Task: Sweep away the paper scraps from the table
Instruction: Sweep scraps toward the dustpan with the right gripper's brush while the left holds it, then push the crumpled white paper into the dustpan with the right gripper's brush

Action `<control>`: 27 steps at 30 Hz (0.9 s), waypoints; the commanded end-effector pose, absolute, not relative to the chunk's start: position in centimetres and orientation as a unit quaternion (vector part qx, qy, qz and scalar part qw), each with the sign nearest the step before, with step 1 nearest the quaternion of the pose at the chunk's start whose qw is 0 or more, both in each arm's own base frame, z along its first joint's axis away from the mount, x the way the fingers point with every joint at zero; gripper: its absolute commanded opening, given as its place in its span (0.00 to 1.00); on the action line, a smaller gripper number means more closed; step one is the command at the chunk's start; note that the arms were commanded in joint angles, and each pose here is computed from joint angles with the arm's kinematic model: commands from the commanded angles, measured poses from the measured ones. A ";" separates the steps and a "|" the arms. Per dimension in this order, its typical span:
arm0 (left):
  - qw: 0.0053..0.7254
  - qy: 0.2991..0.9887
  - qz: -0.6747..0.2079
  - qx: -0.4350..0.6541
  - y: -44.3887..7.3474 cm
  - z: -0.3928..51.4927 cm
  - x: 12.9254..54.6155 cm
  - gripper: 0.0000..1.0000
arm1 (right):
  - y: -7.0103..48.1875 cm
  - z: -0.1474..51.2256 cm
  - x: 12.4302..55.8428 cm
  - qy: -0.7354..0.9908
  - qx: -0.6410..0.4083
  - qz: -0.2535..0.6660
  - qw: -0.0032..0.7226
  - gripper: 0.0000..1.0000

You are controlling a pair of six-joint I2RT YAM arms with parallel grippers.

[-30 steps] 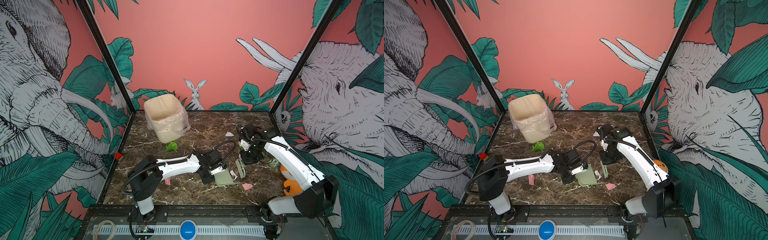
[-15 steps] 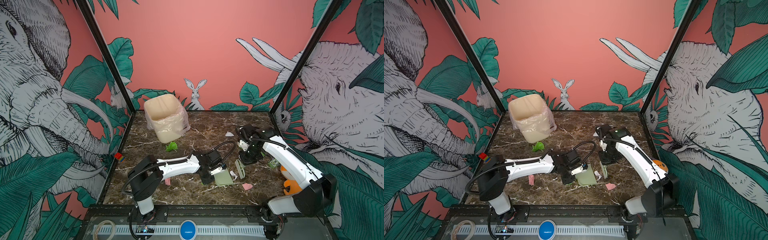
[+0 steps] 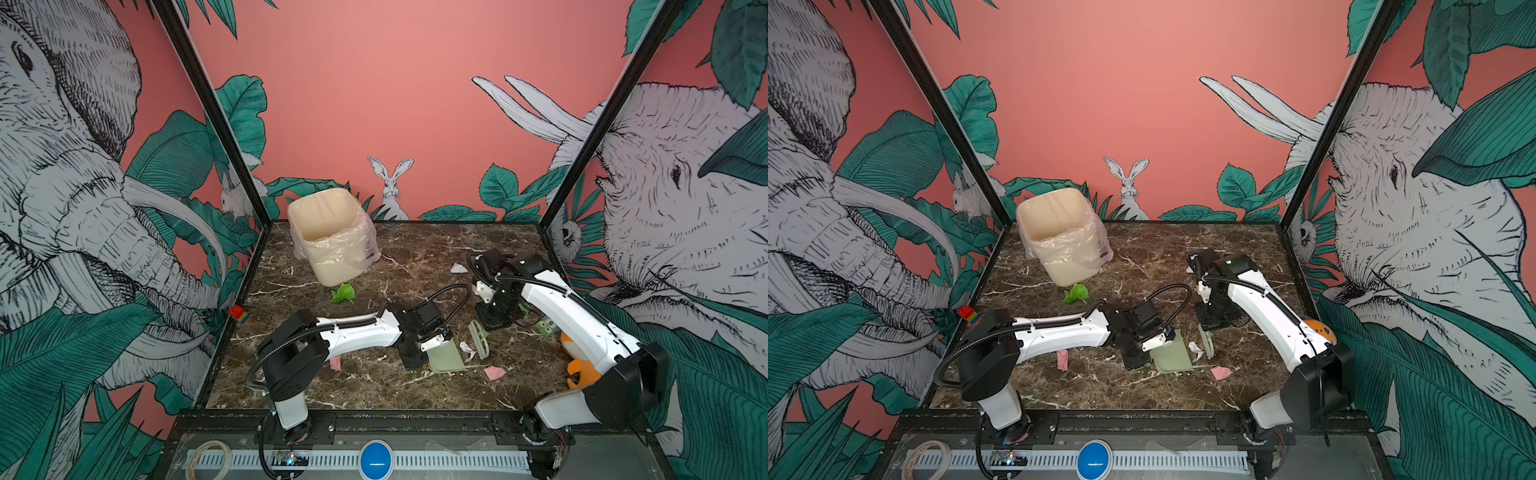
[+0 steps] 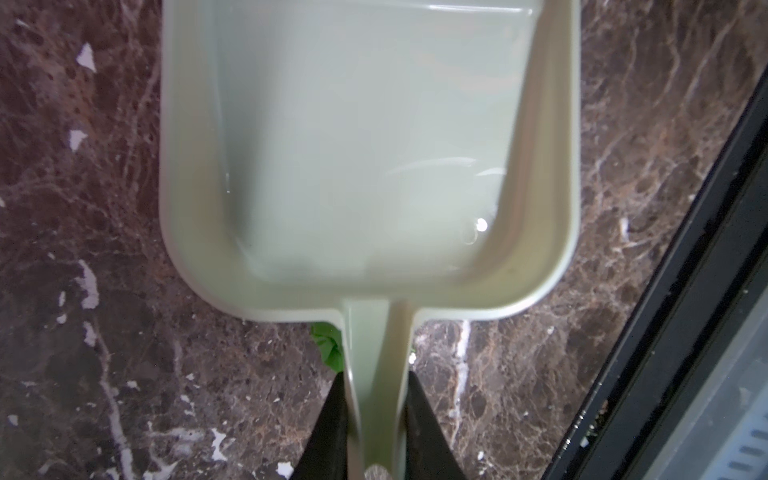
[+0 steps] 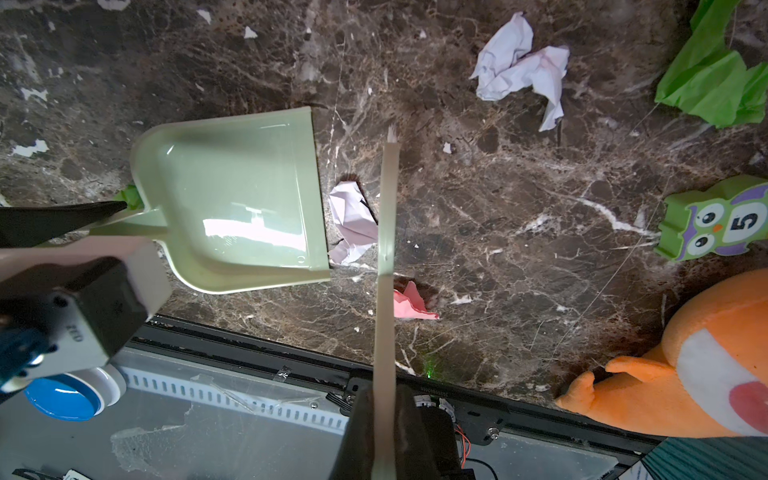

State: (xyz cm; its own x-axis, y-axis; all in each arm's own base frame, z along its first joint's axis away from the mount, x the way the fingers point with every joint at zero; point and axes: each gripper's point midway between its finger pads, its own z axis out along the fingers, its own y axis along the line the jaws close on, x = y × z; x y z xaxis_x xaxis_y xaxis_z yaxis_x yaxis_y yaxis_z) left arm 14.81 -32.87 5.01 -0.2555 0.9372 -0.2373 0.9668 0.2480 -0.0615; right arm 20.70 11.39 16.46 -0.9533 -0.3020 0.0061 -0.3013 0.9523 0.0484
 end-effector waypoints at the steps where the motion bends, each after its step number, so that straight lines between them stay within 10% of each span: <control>1: 0.064 0.781 -0.093 0.614 -32.8 4.9 14.5 0.02 | 11.1 16.6 20.2 -0.988 0.156 -0.014 0.016 0.00; 27: 0.069 0.782 -0.096 0.612 -33.1 5.1 14.7 0.02 | 18.9 19.1 18.7 -0.969 0.166 -0.181 -0.001 0.00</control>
